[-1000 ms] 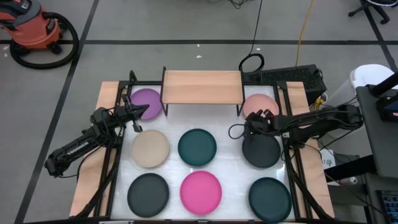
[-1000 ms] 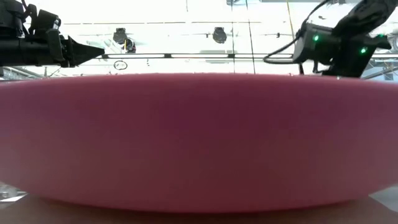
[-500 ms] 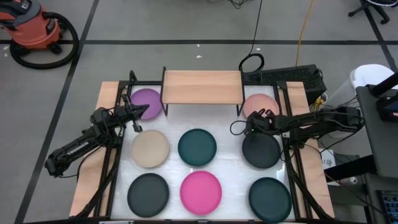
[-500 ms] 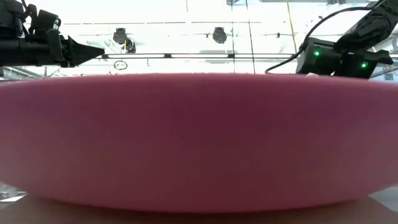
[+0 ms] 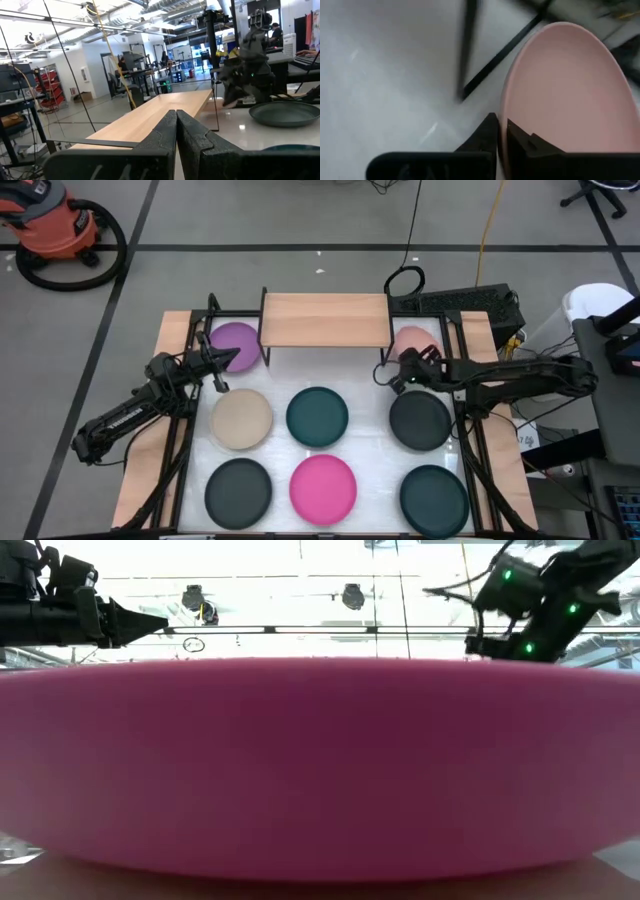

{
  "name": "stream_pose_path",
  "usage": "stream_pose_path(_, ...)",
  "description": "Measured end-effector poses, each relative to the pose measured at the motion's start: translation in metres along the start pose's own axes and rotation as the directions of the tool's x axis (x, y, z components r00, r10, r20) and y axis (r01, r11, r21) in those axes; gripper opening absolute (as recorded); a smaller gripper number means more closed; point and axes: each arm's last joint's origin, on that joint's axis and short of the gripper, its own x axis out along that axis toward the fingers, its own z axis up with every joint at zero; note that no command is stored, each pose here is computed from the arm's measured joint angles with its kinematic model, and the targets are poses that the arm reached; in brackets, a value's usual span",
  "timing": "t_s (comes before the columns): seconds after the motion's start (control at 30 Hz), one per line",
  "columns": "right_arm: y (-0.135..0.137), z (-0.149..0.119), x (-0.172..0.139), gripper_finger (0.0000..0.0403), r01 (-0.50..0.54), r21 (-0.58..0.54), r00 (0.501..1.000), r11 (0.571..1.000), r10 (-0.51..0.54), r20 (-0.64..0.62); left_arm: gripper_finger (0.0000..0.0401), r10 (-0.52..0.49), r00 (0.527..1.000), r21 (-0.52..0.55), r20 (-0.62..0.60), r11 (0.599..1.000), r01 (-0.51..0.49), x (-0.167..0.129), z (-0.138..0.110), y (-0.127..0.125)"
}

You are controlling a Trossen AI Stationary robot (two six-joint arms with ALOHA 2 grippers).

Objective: Place and stack plates onto a shelf
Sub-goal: Put the light orange plate on the shelf

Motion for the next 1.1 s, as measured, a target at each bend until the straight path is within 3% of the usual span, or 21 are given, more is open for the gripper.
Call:
stream_pose_path(0.13, -0.013, 0.006, -0.014, 0.0001, 0.116, 0.082, 0.985, 0.99, -0.126, 0.121, 0.0017, 0.0, 1.0, 0.0, 0.0, 1.0, 0.0, 0.0, 0.0, 0.0)
stream_pose_path(0.23, -0.018, 0.017, -0.024, 0.0001, 0.148, 0.107, 0.952, 0.983, -0.171, 0.254, 0.0017, 0.0, 1.0, 0.0, 0.0, 1.0, 0.0, 0.0, 0.0, 0.0)
stream_pose_path(0.33, -0.016, 0.038, -0.036, 0.0001, 0.092, 0.096, 0.898, 0.991, -0.124, 0.422, 0.0017, 0.0, 1.0, 0.0, 0.0, 1.0, 0.0, 0.0, 0.0, 0.0)
stream_pose_path(0.5, -0.004, 0.08, -0.058, 0.0001, -0.001, -0.074, 0.776, 0.997, 0.048, 0.629, 0.0017, 0.0, 1.0, 0.0, 0.0, 1.0, 0.0, 0.0, 0.0, 0.0)
stream_pose_path(0.7, 0.024, 0.123, -0.058, 0.0, 0.036, -0.287, 0.766, 0.957, 0.158, 0.623, 0.0017, 0.0, 1.0, 0.0, 0.0, 1.0, 0.0, 0.0, 0.0, 0.0)
stream_pose_path(0.8, 0.042, 0.136, -0.046, 0.0, 0.038, -0.385, 0.8, 0.922, 0.203, 0.565, 0.0017, 0.0, 1.0, 0.0, 0.0, 1.0, 0.0, 0.0, 0.0, 0.0)
stream_pose_path(0.93, 0.058, 0.136, -0.019, 0.0, 0.047, -0.456, 0.873, 0.889, 0.185, 0.451, 0.0017, 0.0, 1.0, 0.0, 0.001, 1.0, 0.0, 0.0, 0.0, 0.0)
stream_pose_path(1.1, 0.068, 0.131, 0.012, 0.0, -0.047, -0.474, 0.901, 0.879, 0.242, 0.36, 0.0017, 0.0, 1.0, 0.0, 0.0, 1.0, 0.0, 0.0, 0.0, 0.0)
